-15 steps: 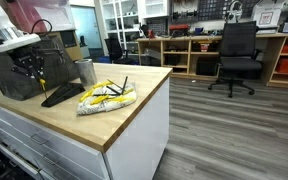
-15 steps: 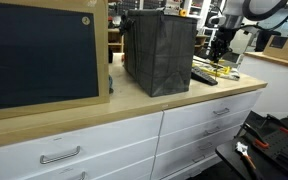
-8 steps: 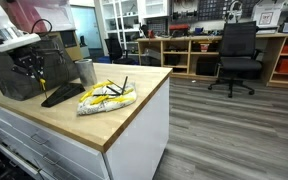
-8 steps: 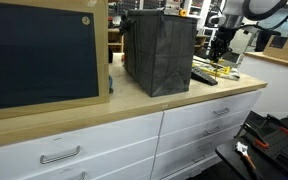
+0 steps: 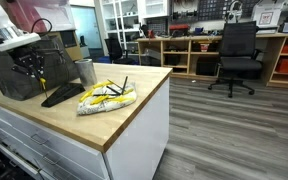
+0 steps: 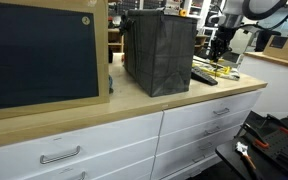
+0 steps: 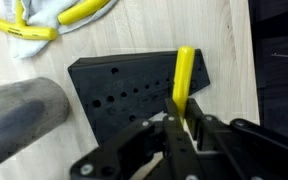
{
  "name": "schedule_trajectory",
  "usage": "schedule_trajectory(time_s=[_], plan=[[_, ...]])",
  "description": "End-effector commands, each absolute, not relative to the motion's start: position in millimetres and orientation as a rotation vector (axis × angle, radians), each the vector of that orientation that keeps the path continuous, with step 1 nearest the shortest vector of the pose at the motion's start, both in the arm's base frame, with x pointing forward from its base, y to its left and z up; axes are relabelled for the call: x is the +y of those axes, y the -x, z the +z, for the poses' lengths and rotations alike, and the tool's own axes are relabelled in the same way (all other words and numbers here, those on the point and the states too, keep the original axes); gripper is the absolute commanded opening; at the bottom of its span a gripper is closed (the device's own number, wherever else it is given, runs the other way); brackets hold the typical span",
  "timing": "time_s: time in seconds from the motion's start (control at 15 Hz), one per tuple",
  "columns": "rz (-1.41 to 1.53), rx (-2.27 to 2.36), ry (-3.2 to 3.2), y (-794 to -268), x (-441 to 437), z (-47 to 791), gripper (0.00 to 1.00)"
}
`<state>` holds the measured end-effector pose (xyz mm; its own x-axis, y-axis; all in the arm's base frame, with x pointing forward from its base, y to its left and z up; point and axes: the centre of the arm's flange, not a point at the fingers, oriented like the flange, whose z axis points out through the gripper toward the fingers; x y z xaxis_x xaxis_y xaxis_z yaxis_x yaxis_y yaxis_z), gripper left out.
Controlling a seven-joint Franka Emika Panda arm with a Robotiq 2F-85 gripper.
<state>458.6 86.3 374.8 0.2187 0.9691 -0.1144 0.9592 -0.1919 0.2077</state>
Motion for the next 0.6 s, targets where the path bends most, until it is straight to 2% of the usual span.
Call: schedule_trajectory(time_s=[0.0,0.2,0.27,0.4,0.47,0.53], plan=[[0.062,1.828,-2.258,-459,86,375,0.15],[0.062,1.828,-2.258,-459,86,375,0.15],[0.114,1.863,-2.268,-453,85,377,0.04],[0.231,1.987,-2.278,-442,100,377,0.04],[0.136,1.888,-2.298,-456,95,372,0.04],[0.147,1.907,-2.297,-455,98,371,0.15]])
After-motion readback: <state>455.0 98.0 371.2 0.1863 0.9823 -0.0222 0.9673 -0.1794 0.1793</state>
